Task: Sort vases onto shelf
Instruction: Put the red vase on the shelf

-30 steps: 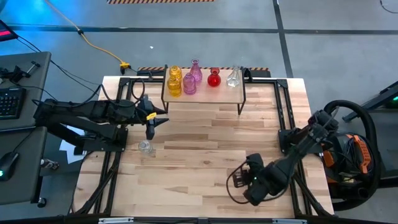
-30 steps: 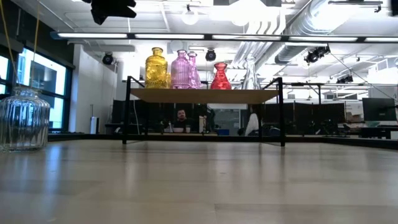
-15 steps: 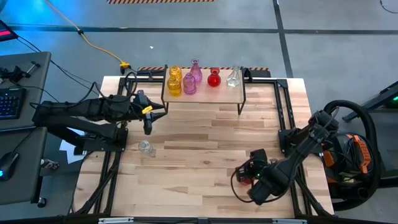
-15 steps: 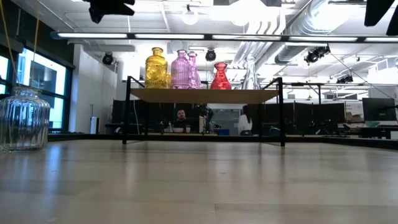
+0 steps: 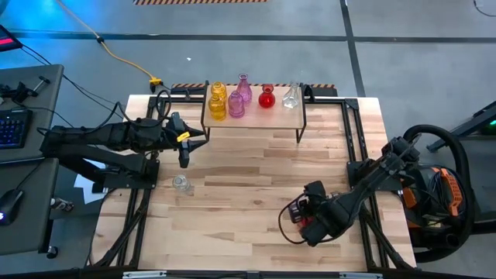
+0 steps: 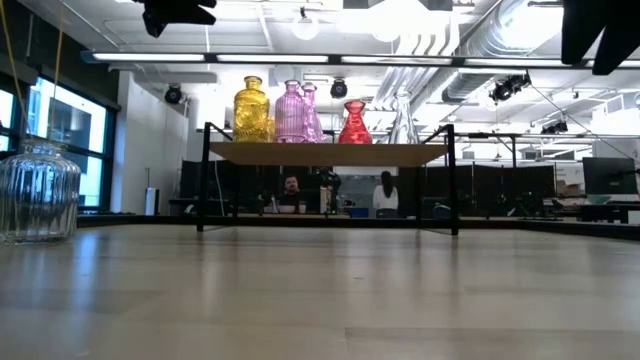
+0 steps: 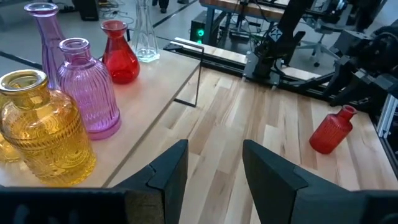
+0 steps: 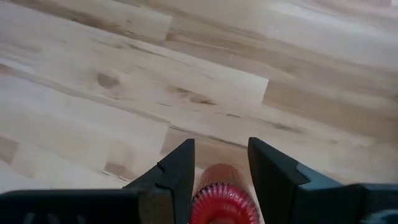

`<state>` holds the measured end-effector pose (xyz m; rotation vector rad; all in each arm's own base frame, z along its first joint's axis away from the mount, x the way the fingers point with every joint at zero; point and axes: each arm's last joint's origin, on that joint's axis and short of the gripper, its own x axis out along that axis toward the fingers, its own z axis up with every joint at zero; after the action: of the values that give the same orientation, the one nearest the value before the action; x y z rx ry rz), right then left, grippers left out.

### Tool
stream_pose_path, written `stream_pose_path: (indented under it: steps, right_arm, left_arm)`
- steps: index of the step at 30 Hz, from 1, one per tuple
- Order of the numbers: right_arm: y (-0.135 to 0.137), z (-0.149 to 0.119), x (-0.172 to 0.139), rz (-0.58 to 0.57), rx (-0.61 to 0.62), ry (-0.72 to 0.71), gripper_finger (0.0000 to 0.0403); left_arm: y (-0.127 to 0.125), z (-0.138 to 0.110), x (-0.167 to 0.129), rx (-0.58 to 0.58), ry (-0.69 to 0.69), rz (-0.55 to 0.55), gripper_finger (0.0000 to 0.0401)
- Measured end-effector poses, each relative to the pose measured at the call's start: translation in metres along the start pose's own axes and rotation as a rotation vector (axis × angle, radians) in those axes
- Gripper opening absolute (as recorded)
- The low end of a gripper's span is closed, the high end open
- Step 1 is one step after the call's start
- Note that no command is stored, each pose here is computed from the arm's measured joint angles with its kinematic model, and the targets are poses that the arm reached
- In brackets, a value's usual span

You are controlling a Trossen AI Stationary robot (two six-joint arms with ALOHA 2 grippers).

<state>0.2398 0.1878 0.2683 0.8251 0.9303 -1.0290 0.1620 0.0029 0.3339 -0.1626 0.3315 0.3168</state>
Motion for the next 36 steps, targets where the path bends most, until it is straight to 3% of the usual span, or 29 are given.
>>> stream_pose_path:
  steps: [5, 10, 16, 23, 28, 31, 36]
  right_arm:
    - [0.003, 0.009, 0.004, -0.021, -0.101, 0.003, 0.0131]
    - [0.006, 0.014, 0.007, -0.021, -0.15, 0.008, 0.0132]
    - [0.007, 0.015, 0.008, -0.011, -0.189, 0.003, 0.0153]
    - [0.005, 0.016, 0.008, -0.037, -0.251, -0.007, 0.0186]
    - [-0.008, 0.012, 0.002, -0.098, -0.172, -0.089, 0.0197]
    - [-0.012, 0.0, -0.004, -0.051, -0.107, -0.127, 0.0197]
    - [-0.013, -0.02, -0.011, 0.038, -0.11, -0.079, 0.0197]
  left_arm:
    - [0.0, 0.0, 0.0, -0.002, 0.0, 0.0, 0.0145]
    - [0.0, 0.0, 0.0, -0.05, 0.0, 0.0, 0.0145]
    - [0.0, 0.0, -0.001, -0.028, 0.0, 0.0, 0.0145]
    - [0.009, 0.005, -0.028, -0.085, -0.101, -0.012, 0.0145]
    - [0.014, 0.007, -0.042, -0.106, -0.156, 0.005, 0.0145]
    - [0.015, 0.007, -0.044, -0.112, -0.168, 0.023, 0.0145]
    - [0.015, 0.007, -0.043, -0.118, -0.164, 0.027, 0.0145]
